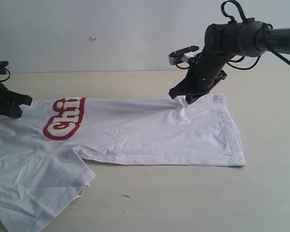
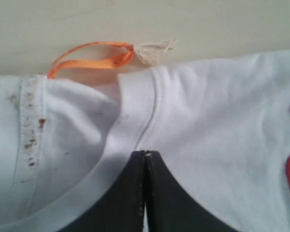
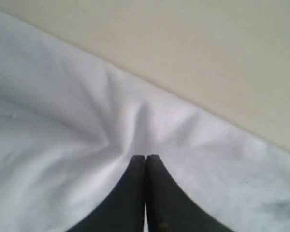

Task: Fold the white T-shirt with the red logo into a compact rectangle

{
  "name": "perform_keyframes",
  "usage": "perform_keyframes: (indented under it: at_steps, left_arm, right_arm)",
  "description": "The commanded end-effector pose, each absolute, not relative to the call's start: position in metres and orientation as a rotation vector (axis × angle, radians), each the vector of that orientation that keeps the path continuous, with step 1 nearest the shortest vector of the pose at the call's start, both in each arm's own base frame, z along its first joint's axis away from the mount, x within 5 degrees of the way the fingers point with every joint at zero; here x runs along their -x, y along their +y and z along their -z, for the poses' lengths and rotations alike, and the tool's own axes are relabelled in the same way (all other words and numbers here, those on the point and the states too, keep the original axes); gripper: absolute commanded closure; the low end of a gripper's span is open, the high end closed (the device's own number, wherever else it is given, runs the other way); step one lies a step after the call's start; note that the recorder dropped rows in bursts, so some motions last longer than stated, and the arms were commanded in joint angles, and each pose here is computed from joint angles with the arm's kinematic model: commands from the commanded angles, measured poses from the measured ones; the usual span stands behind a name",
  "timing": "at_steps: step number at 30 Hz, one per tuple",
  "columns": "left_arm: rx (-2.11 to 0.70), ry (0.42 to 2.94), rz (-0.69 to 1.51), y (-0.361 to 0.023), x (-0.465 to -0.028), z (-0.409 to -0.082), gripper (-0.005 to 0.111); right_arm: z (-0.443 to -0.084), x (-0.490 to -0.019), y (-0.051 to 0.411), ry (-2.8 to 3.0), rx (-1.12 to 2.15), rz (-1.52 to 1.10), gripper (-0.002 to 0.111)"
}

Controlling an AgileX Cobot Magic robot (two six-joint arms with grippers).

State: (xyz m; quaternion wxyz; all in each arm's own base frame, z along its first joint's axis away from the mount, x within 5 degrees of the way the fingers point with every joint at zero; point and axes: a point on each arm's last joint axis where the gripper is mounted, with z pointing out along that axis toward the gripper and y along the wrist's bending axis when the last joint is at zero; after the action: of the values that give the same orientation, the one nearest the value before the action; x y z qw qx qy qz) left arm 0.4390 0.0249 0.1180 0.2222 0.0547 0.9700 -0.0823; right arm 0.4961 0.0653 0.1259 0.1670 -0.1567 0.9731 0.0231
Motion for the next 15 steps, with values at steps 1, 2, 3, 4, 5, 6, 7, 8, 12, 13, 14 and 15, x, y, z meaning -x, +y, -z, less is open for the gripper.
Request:
perform_keyframes:
  at_steps: [1,2,3,4,5,6,7,8,12,13,14,15]
  left_arm:
    - [-0.206,2.678,0.214,0.026,-0.434,-0.137,0.107]
    - [-0.217,2.682,0.215,0.026,-0.433,-0.138,0.107]
    - [-0.234,2.686,0.219,0.026,-0.432,-0.140,0.107]
    - [-0.261,2.696,0.226,0.025,-0.431,-0.139,0.107]
    - [-0.298,2.708,0.228,0.025,-0.429,-0.139,0.107]
    - [-0.345,2.736,0.224,0.025,-0.427,-0.136,0.107]
    - [-0.381,2.765,0.201,0.026,-0.425,-0.131,0.107]
    - [-0.416,2.801,0.168,0.029,-0.422,-0.124,0.107]
    - [-0.378,2.817,0.107,0.036,-0.420,-0.109,0.107]
    - [-0.366,2.807,0.101,0.037,-0.421,-0.107,0.107]
    - [-0.365,2.802,0.097,0.037,-0.421,-0.107,0.107]
    - [-0.358,2.794,0.088,0.038,-0.423,-0.106,0.107]
  right_arm:
    - [-0.122,-0.494,0.045,2.830,0.396,-0.056,0.108]
    - [-0.119,-0.493,0.042,2.847,0.389,-0.057,0.108]
    - [-0.118,-0.493,0.039,2.857,0.384,-0.055,0.108]
    - [-0.116,-0.492,0.038,2.865,0.385,-0.051,0.108]
    - [-0.114,-0.491,0.034,2.872,0.382,-0.041,0.108]
    - [-0.113,-0.491,0.030,2.873,0.389,-0.016,0.108]
    - [-0.112,-0.491,0.026,2.874,0.383,0.013,0.108]
    - [-0.108,-0.491,0.018,2.873,0.360,0.060,0.108]
    - [-0.094,-0.490,-0.003,2.882,0.254,0.108,0.108]
    - [-0.087,-0.490,-0.008,2.889,0.241,0.109,0.108]
    - [-0.084,-0.490,-0.010,2.895,0.234,0.109,0.108]
    - [-0.082,-0.490,-0.014,2.893,0.230,0.111,0.108]
